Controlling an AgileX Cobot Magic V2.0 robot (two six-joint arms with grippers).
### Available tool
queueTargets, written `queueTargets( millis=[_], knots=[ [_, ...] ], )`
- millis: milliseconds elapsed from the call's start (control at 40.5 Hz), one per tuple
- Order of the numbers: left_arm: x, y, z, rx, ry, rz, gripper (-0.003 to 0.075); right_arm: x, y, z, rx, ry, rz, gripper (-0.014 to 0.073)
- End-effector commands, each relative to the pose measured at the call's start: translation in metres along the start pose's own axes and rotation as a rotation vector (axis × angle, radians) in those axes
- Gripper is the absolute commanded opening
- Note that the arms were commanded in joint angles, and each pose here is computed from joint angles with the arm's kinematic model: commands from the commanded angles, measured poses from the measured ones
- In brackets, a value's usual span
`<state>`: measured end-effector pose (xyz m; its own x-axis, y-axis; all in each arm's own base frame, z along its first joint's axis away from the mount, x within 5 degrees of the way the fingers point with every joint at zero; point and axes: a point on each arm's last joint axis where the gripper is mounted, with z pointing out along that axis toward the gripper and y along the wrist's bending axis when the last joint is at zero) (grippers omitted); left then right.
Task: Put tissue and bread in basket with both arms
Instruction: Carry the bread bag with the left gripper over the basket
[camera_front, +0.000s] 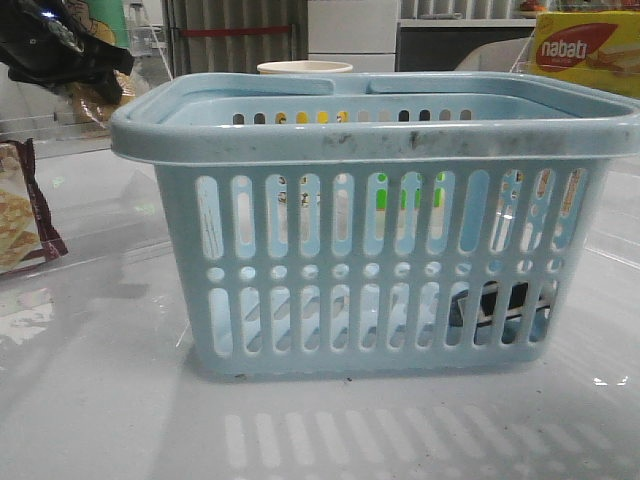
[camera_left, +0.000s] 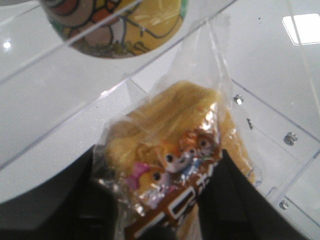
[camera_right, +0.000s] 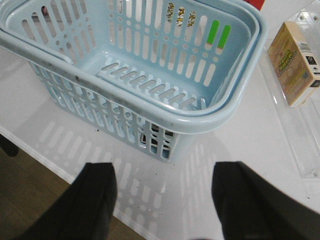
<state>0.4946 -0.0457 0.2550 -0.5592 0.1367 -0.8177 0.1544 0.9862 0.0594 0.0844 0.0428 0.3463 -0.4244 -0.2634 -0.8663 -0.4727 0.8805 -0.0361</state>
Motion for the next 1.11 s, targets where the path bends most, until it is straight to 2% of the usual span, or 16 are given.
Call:
queueTargets(
  millis=[0,148,370,642,741,864,963,1086],
  knots=[
    [-0.037,0.003,-0.031,-0.017,-0.151,-0.003,0.02,-0.013,-0.001,-0.005,0.008,-0.091,-0.01,0.0519],
    [-0.043,0.002,-0.044,-0.005,-0.097,-0.001,0.0088,-0.013,-0.001,-0.005,0.008,-0.091,-0.01,0.0519],
    [-0.067,-0.003,-0.088,0.013,-0.091,0.01,0.0092,-0.013,-0.001,-0.005,0.008,-0.091,-0.01,0.0519],
    [-0.098,-0.023,-0.179,0.06,-0.144,0.045,0.0092,-0.013,-0.001,-0.005,0.008,-0.091,-0.01,0.0519],
    [-0.104,-0.042,-0.212,0.125,-0.184,0.074,0.0092,-0.013,-0.001,-0.005,0.008,-0.091,-0.01,0.0519],
    [-0.099,-0.074,-0.241,0.279,-0.22,0.106,0.0092,-0.013,-0.001,-0.005,0.008,-0.091,-0.01,0.0519],
    [-0.087,-0.106,-0.254,0.424,-0.219,0.157,0.0092,-0.013,-0.001,-0.005,0.008,-0.091,-0.01,0.0519],
    [-0.065,-0.149,-0.253,0.552,-0.161,0.246,0.0092,-0.013,-0.001,-0.005,0.008,-0.091,-0.01,0.0519]
  ],
)
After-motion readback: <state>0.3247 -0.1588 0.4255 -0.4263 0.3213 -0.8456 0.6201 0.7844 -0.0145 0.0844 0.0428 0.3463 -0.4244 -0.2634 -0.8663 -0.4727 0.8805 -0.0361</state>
